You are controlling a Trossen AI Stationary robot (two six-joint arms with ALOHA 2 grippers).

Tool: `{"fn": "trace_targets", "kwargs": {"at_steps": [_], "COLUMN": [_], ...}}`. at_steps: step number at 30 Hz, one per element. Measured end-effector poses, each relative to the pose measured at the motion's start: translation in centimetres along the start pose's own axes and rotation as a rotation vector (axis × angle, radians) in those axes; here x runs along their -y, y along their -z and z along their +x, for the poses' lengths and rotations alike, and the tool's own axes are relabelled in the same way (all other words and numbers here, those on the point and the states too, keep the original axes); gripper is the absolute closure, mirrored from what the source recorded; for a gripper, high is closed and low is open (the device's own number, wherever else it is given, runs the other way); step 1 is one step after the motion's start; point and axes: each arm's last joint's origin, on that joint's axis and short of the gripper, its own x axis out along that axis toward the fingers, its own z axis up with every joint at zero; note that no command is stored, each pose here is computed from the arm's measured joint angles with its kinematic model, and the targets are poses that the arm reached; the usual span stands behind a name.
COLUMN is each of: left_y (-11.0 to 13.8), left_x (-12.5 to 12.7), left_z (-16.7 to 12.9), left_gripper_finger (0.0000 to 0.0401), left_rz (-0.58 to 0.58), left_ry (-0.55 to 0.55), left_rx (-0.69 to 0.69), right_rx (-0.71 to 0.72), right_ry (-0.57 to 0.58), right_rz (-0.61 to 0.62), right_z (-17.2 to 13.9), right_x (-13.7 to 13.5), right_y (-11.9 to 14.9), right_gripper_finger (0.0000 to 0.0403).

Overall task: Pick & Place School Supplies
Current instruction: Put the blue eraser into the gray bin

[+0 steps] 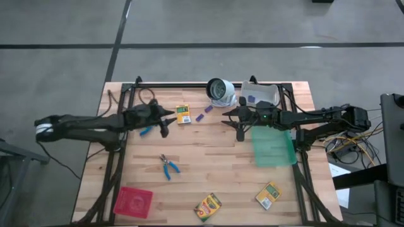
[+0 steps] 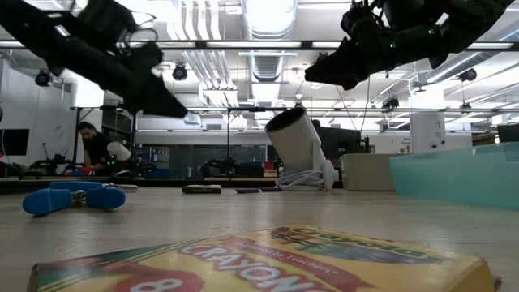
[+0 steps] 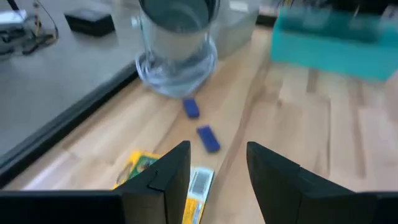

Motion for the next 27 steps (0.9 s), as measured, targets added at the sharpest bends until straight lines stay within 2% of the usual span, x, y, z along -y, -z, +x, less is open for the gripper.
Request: {"fn": "trace_targets", "kwargs": {"at_steps": [2,6,11,15,24,27], "left_y": [0.1,-0.8,-0.8,-0.5,-1.7,-1.7], "left_x": [0.1,0.4,0.5,0.7,1.4,1.4], "left_z": [0.9,2.3,4.1,5.9,10.7,11.9], "left_gripper_finger": [0.0238,0.0238,0.0238,0.0238,0.0238,0.0238], "left_rz": [0.033,0.055,0.121,0.141,0.159,0.175], "left_ry": [0.0,0.001,-0.062,-0.071,-0.088,-0.136], "left_rx": [-0.014,0.058,0.059,-0.01,-0.13,-0.203], "right_rx": [-0.001,-0.001,0.0,0.0,0.0,0.0], "right_ry": [0.0,0.0,0.0,0.0,0.0,0.0], "right_rz": [0.002,0.001,0.001,0.001,0.001,0.009], "right_z": [0.0,0.0,0.0,0.0,0.0,0.0], "right_x": [0.0,0.0,0.0,0.0,0.0,0.0], "right_y": [0.0,0.0,0.0,0.0,0.0,0.0], "right_gripper_finger": [0.0254,0.0259,0.0257,0.0251,0.0246,0.0248]}}
